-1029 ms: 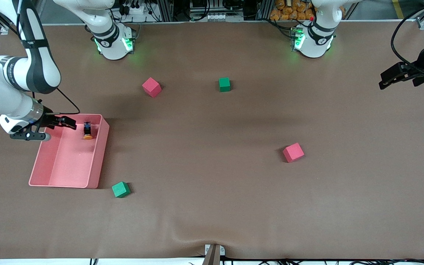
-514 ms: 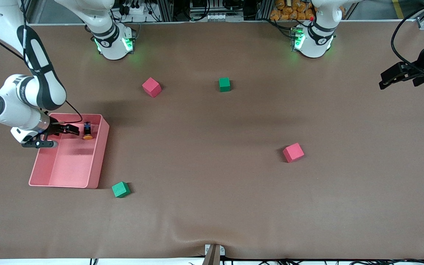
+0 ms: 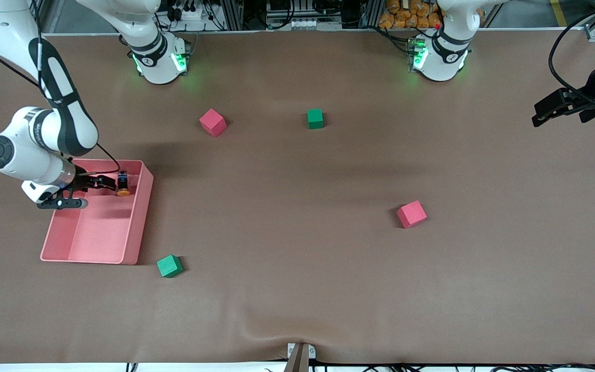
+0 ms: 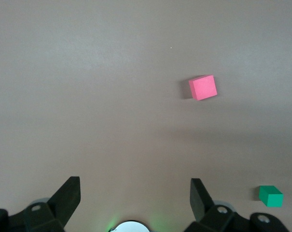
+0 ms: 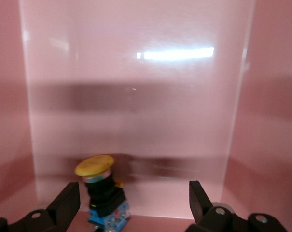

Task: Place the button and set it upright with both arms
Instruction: 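Lower the right gripper into the tray over the yellow button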

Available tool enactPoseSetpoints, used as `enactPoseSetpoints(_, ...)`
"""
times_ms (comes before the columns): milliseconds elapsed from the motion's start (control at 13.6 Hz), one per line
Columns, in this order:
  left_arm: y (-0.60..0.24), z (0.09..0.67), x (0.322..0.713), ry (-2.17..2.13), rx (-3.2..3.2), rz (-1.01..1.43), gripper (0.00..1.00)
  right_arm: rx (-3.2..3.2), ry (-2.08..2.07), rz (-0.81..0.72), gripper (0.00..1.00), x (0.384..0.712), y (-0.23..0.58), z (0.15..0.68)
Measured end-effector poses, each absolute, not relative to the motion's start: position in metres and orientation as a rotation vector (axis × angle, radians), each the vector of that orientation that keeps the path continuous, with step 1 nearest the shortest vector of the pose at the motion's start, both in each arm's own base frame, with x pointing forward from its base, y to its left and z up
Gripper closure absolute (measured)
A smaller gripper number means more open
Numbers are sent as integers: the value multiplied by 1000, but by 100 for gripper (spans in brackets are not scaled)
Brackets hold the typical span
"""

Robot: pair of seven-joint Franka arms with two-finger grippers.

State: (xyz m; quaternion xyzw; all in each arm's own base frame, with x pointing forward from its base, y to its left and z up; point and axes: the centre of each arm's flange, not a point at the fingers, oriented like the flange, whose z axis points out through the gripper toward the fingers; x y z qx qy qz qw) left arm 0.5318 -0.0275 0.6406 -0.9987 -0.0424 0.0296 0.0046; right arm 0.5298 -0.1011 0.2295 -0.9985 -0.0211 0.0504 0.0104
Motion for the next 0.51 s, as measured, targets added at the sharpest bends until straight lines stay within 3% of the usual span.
enactPoseSetpoints(514,-27,637,532,-133,-3128,104,0,-3115,-150,160,0,535,-71,229)
